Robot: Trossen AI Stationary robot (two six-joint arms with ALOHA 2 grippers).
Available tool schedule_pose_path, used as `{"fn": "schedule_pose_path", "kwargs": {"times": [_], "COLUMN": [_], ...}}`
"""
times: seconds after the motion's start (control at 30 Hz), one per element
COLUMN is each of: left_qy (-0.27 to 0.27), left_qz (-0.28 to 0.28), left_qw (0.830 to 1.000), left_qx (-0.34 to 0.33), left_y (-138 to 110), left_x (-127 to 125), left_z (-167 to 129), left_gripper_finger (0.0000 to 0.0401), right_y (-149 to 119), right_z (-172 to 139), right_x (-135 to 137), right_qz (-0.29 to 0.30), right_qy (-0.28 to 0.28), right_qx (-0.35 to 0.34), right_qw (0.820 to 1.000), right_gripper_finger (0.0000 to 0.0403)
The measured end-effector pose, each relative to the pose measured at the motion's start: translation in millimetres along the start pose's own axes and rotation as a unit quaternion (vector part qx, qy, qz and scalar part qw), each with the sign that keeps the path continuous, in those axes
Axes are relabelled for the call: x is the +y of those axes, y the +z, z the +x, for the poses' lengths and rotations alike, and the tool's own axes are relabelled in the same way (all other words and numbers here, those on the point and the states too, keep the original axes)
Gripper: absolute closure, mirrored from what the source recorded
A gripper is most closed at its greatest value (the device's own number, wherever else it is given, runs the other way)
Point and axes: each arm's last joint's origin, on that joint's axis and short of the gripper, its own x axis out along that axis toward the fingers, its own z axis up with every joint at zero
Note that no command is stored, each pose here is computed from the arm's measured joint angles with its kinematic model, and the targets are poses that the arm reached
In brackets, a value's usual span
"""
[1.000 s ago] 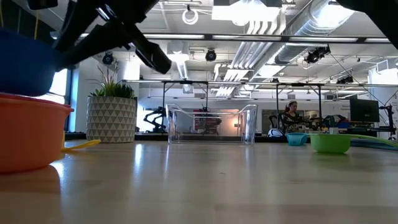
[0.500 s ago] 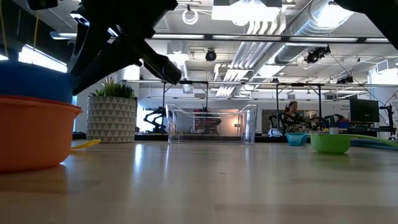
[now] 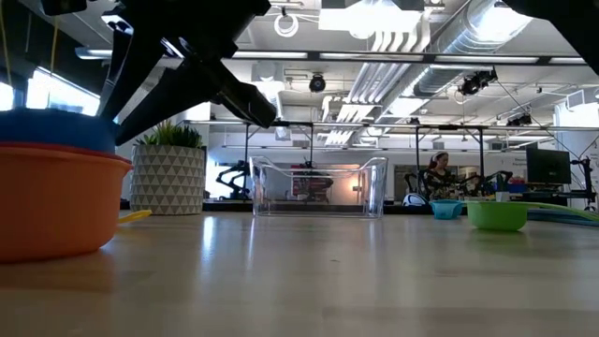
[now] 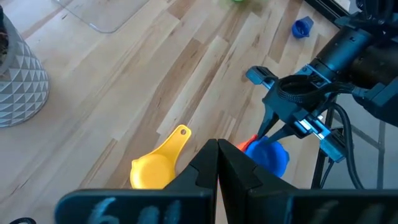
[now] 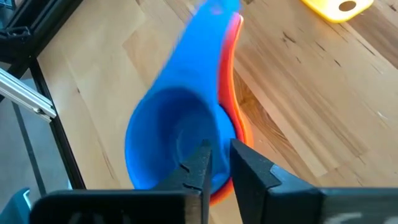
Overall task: Nest measuring cups in basket
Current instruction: Stack the blue measuring cup on top of the red measuring cup, then stack the yellow measuring cup on top of the blue measuring cup
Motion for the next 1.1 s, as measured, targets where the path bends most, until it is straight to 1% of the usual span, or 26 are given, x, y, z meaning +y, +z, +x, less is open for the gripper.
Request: {"fn": "schedule_pose_path", "kwargs": {"times": [0.33, 0.47, 0.6, 0.73, 0.87, 1.0, 1.1], "left_qy": [0.000, 0.000, 0.000, 0.003, 0.030, 0.059, 0.061], "left_qz": [0.000, 0.000, 0.004, 0.017, 0.018, -0.004, -0.016], "left_qw": [1.000, 1.000, 1.000, 1.000, 0.999, 0.998, 0.998], "left_qx": [0.000, 0.000, 0.000, 0.002, 0.006, -0.004, -0.020], "left_y": [0, 0, 0, -1, -4, -8, -10], "left_x": [0, 0, 0, 1, 8, 18, 23], "left_z": [0, 0, 0, 0, -3, -9, -15], "left_gripper_finger": [0.0401, 0.0401, 0.0401, 0.0401, 0.0401, 0.0401, 0.0401], "right_y": [3, 12, 28, 40, 52, 66, 80], "right_z": [-2, -11, -20, -21, -21, -21, -22], "right_x": [1, 5, 5, -5, -16, -29, -43], "right_qz": [0.000, -0.011, -0.020, -0.028, -0.033, -0.030, -0.031], "right_qy": [0.003, 0.015, 0.025, 0.019, 0.028, 0.052, 0.065], "right_qx": [-0.002, -0.014, -0.033, -0.036, -0.020, 0.010, 0.026], "right_qw": [1.000, 1.000, 0.999, 0.999, 0.999, 0.998, 0.997], "right_gripper_finger": [0.0306, 0.0295, 0.0295, 0.0295, 0.0295, 0.0295, 0.0295]}}
